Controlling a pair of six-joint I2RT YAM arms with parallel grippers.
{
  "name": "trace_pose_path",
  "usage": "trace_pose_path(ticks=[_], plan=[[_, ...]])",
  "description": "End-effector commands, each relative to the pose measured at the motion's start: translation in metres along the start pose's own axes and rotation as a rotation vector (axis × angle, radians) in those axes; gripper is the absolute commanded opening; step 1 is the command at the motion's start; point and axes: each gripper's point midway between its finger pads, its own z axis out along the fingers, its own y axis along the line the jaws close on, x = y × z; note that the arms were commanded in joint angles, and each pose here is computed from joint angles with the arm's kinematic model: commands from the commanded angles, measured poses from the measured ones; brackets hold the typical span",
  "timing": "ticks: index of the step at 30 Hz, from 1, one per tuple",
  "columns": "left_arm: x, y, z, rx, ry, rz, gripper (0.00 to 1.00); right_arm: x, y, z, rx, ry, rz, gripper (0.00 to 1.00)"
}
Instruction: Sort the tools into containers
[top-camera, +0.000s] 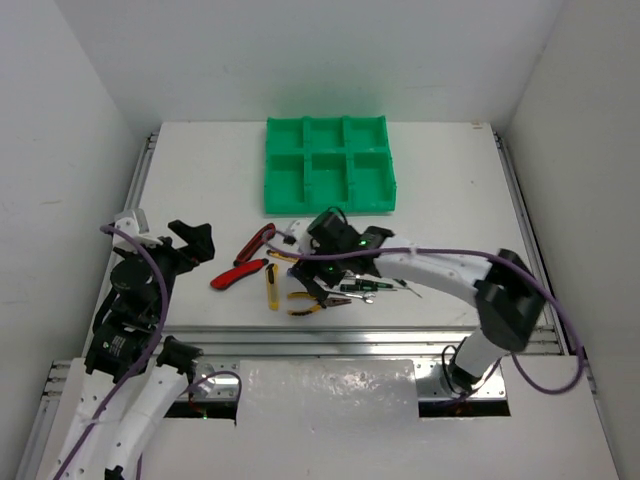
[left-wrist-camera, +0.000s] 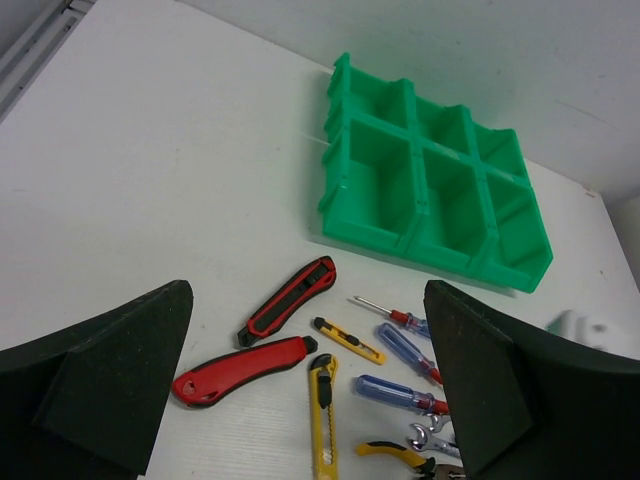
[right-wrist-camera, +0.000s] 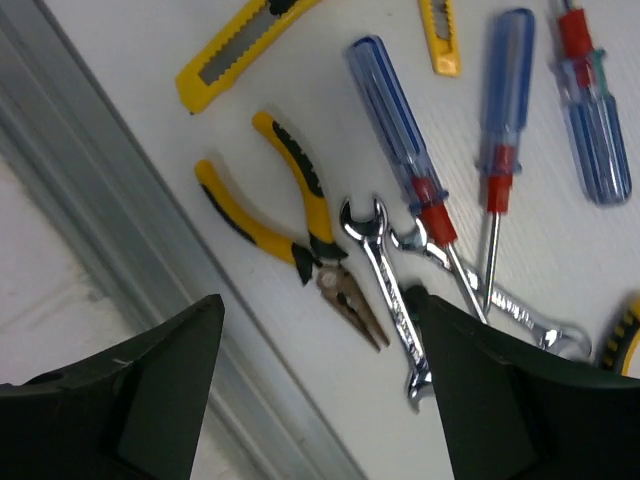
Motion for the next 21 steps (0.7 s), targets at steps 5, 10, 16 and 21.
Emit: trace_pose_path(ticks=[5,10,16,21], plan=[[-0.008,-0.008,0.0,0.04,-0.037,-0.005,1.0,-0.013,-0.006,0.055,0.099,0.083,-0.253,0.71],[-0.007,-0.01,0.001,0.048,-0.028,-0.002,1.0,-0.006,-0.001,0.084,0.052,0.128,-0.266,0.55],[-0.01,-0.011,-0.002,0.057,-0.043,-0.006,1.0,0.015,0.006,0.105,0.035,0.18,-0.278,0.47],[-0.008,-0.011,-0.001,0.056,-0.037,-0.004,1.0,0.041,0.016,0.119,0.001,0.257,-0.295,0.3]])
